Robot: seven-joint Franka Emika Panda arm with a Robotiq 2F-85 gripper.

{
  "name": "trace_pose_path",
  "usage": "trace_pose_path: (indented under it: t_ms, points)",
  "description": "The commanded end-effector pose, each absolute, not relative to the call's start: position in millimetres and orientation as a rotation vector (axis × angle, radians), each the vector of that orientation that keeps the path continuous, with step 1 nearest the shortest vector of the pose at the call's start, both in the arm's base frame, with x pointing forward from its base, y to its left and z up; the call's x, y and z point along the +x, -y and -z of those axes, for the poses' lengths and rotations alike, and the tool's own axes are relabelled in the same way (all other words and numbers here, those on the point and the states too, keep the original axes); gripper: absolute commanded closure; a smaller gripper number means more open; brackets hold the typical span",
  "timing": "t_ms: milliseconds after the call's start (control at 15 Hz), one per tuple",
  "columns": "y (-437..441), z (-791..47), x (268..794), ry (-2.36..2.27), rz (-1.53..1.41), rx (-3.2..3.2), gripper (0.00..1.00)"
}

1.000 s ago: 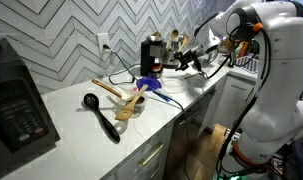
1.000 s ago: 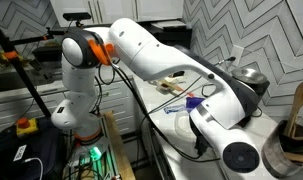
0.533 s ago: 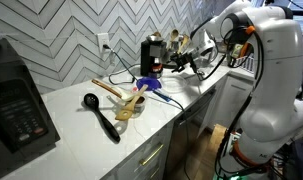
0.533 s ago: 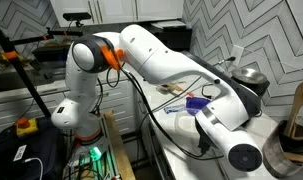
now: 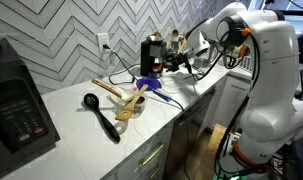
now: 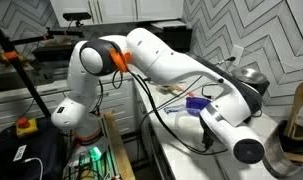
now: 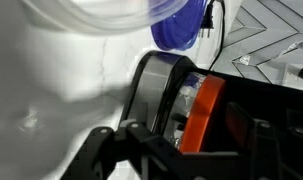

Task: Remove the orange heart shaped bowl from the coffee maker rack and put it in the clear bowl

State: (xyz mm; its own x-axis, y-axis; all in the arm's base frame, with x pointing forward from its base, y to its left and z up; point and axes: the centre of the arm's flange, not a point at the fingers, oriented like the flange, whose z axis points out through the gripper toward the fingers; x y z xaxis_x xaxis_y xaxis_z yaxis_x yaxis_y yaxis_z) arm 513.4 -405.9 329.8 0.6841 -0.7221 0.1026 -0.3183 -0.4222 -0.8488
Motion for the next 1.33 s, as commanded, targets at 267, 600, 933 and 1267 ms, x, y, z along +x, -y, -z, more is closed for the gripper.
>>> trace_pose_path:
  t_ms: [267,600,933,1267]
  points:
    - [414.4,-327.0,522.1,-0.804,0.639,-1.937,0.25]
    - [415.0,-320.0,527.5,-0.827,0.660,-1.918,0.44]
    - [414.3,-312.1,529.5,-0.851,0.655,-1.909,0.47]
    - [415.1,-325.5,512.4,-0.870,0.682,-1.915,0.96]
